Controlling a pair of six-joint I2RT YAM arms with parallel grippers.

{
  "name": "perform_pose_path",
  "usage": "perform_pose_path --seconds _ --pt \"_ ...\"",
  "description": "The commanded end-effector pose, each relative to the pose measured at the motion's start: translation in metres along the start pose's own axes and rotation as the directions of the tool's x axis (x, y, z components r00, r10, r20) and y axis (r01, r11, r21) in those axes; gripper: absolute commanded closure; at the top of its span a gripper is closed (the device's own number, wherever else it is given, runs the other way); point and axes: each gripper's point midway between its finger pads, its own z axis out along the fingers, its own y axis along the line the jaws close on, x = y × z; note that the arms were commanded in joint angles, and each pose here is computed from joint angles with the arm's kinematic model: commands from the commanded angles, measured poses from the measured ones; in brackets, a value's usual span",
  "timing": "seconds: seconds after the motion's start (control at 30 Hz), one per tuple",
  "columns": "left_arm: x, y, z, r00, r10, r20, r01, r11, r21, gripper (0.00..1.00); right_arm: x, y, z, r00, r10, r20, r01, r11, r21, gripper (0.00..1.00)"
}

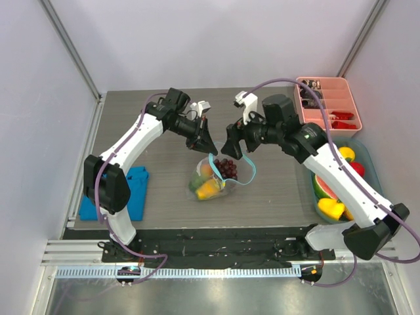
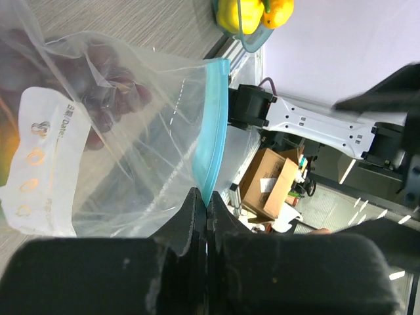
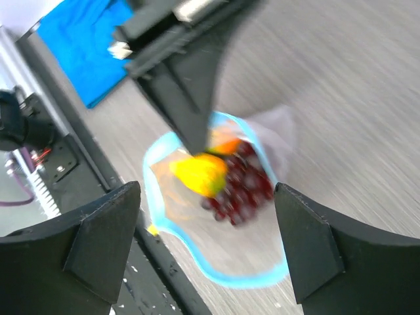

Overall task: Place the food in the zip-top bag and seal the zipper
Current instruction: Place the fake fruit in the zipper food storage bag, then pick up the fake fruit from the bin.

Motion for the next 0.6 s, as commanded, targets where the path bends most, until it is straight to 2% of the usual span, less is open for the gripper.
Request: perform_pose_path --seconds 0.0,0.1,0.13,0.17,0.23,0.37,0.43,0.57 --pt "0.0 -0.016 -0.009 0.999 0.042 0.003 -0.042 0.998 0.046 1.0 -0.003 -0.053 -0.047 0.998 0.064 0.027 -0.068 0.984 0.167 0.12" --pt "0.001 -0.014 -0.008 0.999 0.041 0.005 -0.041 0.998 0.043 1.0 0.024 -0.099 -0.066 0.989 0.139 -0.048 -0.125 0.966 0.228 0.12" --pt "0.003 -0.014 -0.008 0.999 0.04 0.002 -0.04 0.998 0.047 1.0 0.033 -0.131 -0.082 0.98 0.195 -0.037 -0.176 0.941 0.289 0.12" --pt "0.003 -0.014 -0.008 0.999 0.038 0.003 -0.038 0.998 0.046 1.0 0.042 -0.147 -0.092 0.984 0.166 -0.063 -0.138 0.938 0.317 0.12" --pt "0.004 -0.014 -0.009 0.999 0.041 0.004 -0.041 0.998 0.045 1.0 0.068 -0.18 -0.121 0.967 0.24 -0.081 -0.189 0.896 0.402 0.12" --pt "0.004 -0.013 -0.009 0.999 0.047 0.01 -0.047 0.998 0.044 1.0 0.123 -0.219 -0.151 0.927 0.323 -0.193 -0.198 0.855 0.48 0.12" --pt "0.004 -0.013 -0.008 0.999 0.038 0.008 -0.038 0.998 0.047 1.0 0.15 -0.229 -0.159 0.904 0.308 -0.297 -0.139 0.867 0.479 0.12" --pt "0.003 -0.012 -0.006 1.0 0.027 0.002 -0.027 0.998 0.049 1.0 0.202 -0.259 -0.174 0.819 0.354 -0.451 -0.098 0.862 0.498 0.12"
